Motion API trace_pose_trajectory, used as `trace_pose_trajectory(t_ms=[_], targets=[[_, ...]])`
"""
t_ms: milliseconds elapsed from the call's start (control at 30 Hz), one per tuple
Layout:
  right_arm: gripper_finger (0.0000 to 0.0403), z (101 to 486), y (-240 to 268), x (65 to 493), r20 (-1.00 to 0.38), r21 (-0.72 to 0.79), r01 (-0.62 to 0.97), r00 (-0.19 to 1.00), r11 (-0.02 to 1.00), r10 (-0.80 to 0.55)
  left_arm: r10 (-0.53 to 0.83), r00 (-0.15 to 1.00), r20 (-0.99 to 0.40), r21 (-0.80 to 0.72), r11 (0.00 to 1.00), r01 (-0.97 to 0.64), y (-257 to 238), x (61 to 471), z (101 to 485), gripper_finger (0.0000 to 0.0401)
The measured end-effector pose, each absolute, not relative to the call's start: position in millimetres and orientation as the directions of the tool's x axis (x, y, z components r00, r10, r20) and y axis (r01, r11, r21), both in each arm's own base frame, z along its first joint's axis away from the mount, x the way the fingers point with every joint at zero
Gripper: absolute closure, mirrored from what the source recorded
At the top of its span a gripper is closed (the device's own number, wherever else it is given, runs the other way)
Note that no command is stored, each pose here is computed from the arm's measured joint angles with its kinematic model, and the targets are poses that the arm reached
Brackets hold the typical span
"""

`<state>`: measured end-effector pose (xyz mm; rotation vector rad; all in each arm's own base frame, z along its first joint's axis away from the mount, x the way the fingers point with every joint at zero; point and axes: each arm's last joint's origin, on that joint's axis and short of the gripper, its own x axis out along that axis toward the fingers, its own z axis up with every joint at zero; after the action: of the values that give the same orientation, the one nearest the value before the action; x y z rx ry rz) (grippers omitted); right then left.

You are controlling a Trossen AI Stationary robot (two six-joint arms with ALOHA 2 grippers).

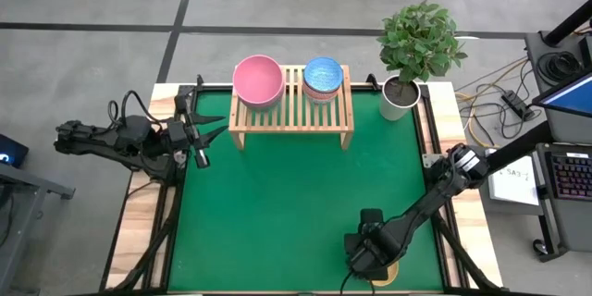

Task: Place and stack bowls onto a shelf
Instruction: Stack the small yellow bowl on the small blue bowl on the shelf

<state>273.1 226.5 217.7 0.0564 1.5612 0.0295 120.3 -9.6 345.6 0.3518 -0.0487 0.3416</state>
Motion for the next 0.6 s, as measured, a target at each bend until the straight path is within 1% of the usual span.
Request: trace_pose_trajectory(t_ms=[133, 400, 500, 600], targets=[[0.0301, 220.7, 228.2, 272.4, -0.997, 0.081, 0.053, 0.002, 0.995, 0.081, 0.320, 0.942, 0.106, 0.331, 0.882, -0.337, -9.5, 120.3, 345.6, 0.0317], [0.0304, 208.3, 227.3, 266.3, -0.999, 0.034, 0.054, -0.001, 0.998, 0.034, 0.320, 0.942, 0.106, 0.332, 0.881, -0.337, -9.5, 120.3, 345.6, 0.0317], [0.0314, 199.8, 226.3, 265.1, -0.999, 0.035, 0.053, 0.001, 0.998, 0.035, 0.320, 0.942, 0.106, 0.332, 0.881, -0.337, -9.5, 120.3, 345.6, 0.0317], [0.0338, 194.3, 226.2, 265.1, -0.999, 0.046, 0.052, 0.011, 0.998, 0.045, 0.320, 0.942, 0.106, 0.332, 0.881, -0.337, -9.5, 120.3, 345.6, 0.0317]])
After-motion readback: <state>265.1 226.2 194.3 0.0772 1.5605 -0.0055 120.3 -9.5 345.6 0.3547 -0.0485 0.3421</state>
